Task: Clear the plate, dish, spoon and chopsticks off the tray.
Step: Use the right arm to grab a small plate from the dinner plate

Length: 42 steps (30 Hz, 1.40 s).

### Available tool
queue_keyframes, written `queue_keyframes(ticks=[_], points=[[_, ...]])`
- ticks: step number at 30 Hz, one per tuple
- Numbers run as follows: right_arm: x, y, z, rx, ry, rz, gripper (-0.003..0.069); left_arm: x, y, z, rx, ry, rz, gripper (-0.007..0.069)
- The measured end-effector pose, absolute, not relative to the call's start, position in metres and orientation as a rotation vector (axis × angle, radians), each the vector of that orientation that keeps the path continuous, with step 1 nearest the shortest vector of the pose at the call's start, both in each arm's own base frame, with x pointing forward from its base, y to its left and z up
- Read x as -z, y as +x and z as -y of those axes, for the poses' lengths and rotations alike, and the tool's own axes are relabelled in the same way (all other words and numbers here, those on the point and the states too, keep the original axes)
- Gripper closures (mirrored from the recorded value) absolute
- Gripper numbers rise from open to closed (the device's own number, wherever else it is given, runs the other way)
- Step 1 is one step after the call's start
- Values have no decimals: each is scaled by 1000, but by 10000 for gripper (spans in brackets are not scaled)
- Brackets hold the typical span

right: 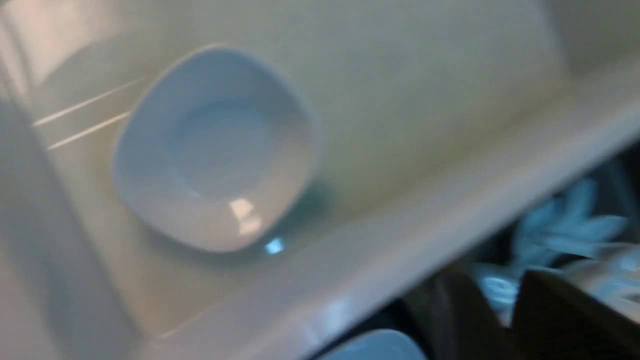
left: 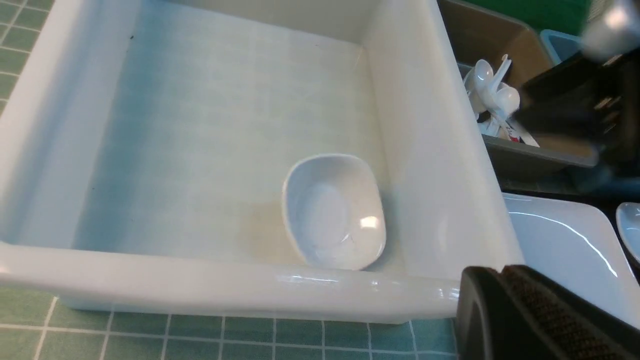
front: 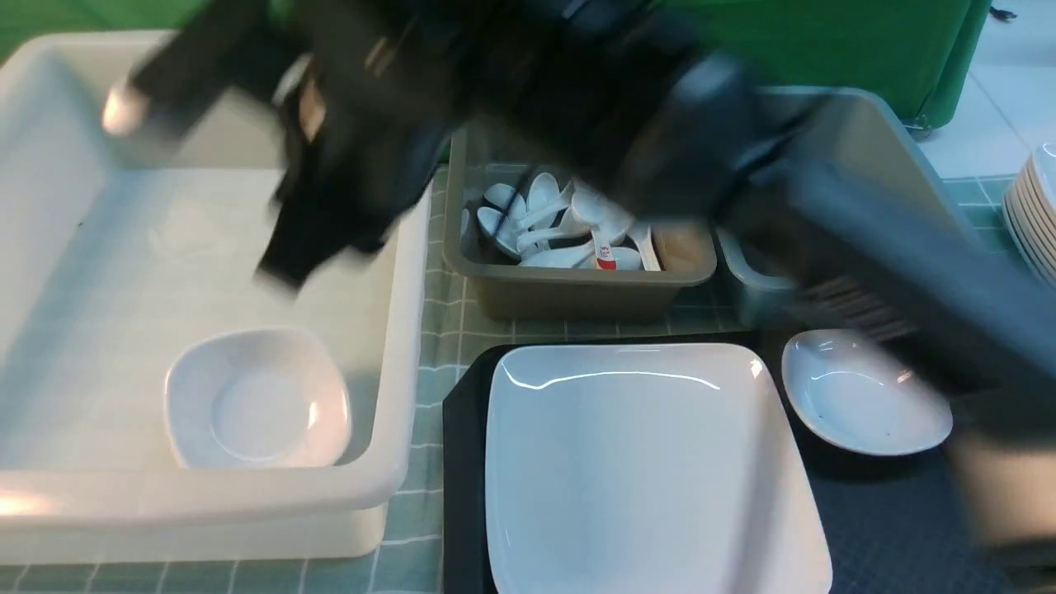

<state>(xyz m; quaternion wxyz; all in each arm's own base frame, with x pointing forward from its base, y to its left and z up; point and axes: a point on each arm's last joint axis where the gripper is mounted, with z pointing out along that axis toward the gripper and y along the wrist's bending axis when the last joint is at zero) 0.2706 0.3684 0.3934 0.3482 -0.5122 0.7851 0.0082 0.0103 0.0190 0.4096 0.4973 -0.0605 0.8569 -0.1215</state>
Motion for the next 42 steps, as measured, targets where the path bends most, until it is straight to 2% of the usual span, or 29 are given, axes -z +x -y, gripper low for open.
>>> queue_keyframes(ticks=[1, 2, 3, 5, 7, 9, 10, 12, 14, 18, 19, 20, 21, 22, 24, 28, 33, 35, 39, 42], points=[[-411, 271, -350, -5, -1273, -2031, 554, -410, 11, -19, 287, -138, -2078, 615], [-421, 271, -338, -13, -1245, -2024, 571, -410, 11, -18, 284, -134, -2079, 615], [-444, 272, -307, 8, -1161, -2041, 613, -409, 13, -18, 281, -125, -2085, 615], [-459, 273, -255, 61, -1063, -2096, 634, -409, 17, -15, 268, -105, -2104, 615], [-458, 276, -223, 112, -1003, -2153, 638, -409, 21, -13, 260, -93, -2118, 615], [-427, 275, -162, 214, -924, -2340, 634, -406, 30, -7, 243, -65, -2162, 615], [-430, 275, -158, 214, -908, -2338, 632, -406, 31, -7, 240, -63, -2166, 615], [-385, 270, -124, 253, -877, -2508, 578, -405, 40, -3, 220, -39, -2199, 615], [-341, 268, -104, 260, -864, -2597, 485, -403, 46, 1, 208, -23, -2223, 615], [-274, 272, -99, 233, -958, -2564, 245, -403, 53, 6, 209, 15, -2232, 615], [-268, 271, -98, 233, -967, -2570, 234, -403, 53, 6, 211, 19, -2233, 615], [-248, 273, -100, 217, -990, -2545, 165, -404, 55, 8, 217, 29, -2228, 615], [-242, 273, -100, 216, -998, -2545, 149, -404, 55, 8, 219, 30, -2226, 615], [-222, 274, -101, 219, -1035, -2563, 106, -404, 56, 9, 227, 32, -2222, 615], [-206, 276, -101, 235, -1075, -2597, 92, -405, 56, 9, 231, 37, -2221, 615], [-183, 284, -103, 272, -1148, -2607, 125, -405, 56, 9, 234, 42, -2221, 615], [-170, 291, -105, 302, -1185, -2587, 183, -405, 56, 10, 236, 46, -2221, 615], [-164, 293, -104, 319, -1201, -2590, 242, -405, 56, 10, 239, 47, -2222, 615], [-159, 297, -102, 330, -1194, -2592, 445, -404, 56, 11, 246, 51, -2224, 615], [-163, 299, -102, 337, -1182, -2583, 498, -405, 56, 11, 249, 52, -2219, 615]])
